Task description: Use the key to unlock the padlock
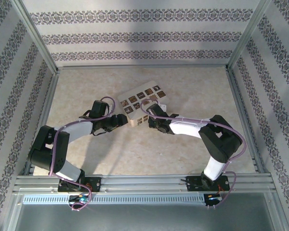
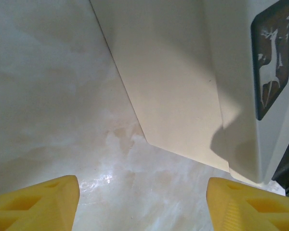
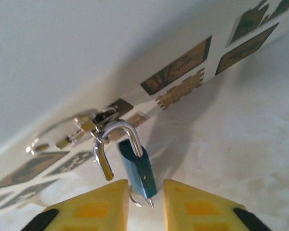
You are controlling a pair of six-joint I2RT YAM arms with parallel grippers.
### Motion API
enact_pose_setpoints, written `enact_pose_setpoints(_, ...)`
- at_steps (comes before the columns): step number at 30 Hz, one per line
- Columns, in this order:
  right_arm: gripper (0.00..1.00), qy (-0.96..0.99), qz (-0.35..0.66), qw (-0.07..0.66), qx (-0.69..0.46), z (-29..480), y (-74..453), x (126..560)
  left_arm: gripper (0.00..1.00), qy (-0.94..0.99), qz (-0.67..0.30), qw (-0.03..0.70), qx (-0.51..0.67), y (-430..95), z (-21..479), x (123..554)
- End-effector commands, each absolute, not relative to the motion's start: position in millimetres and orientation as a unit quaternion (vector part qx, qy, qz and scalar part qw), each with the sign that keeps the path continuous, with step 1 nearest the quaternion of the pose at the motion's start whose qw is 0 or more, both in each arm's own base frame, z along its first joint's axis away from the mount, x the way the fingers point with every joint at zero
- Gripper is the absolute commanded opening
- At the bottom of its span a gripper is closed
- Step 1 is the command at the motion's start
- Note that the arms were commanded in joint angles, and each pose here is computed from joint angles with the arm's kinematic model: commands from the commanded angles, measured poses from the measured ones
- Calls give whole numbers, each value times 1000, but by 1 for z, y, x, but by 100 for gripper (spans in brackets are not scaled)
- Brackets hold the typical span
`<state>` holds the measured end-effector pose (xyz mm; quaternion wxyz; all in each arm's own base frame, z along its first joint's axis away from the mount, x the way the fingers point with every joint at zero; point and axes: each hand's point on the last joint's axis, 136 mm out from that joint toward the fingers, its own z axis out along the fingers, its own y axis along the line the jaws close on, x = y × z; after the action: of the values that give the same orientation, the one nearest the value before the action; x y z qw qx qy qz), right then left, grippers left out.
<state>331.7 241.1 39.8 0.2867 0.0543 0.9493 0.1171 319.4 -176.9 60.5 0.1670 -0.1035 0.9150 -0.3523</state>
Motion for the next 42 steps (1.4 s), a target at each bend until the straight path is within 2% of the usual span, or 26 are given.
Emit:
enact_pose_setpoints(1,30,945,119,301,33,61,238,325,70,916,-352,167,-98,-181,60,318)
enact_pose_setpoints(7,45,926,152,343,-34,99,226,309,70,918,-346,171,-94,-179,64,319)
enact_pose_setpoints(9,47,917,184,348,-66,110,223,304,70,918,-344,172,-94,-178,65,319)
enact_pose_setpoints(14,58,861,358,342,-114,134,224,291,70,919,-342,175,-92,-178,68,320)
enact_pose_setpoints(21,71,860,394,309,-100,115,227,297,70,920,-342,173,-88,-179,69,321)
enact_pose_setpoints(29,66,857,409,308,-61,93,246,324,70,920,-341,169,-90,-179,66,322)
enact_pose_setpoints(35,74,864,399,302,-51,80,255,336,70,920,-341,169,-90,-180,66,321)
enact_pose_setpoints(42,76,871,389,296,-48,69,261,340,70,921,-340,170,-90,-179,67,321)
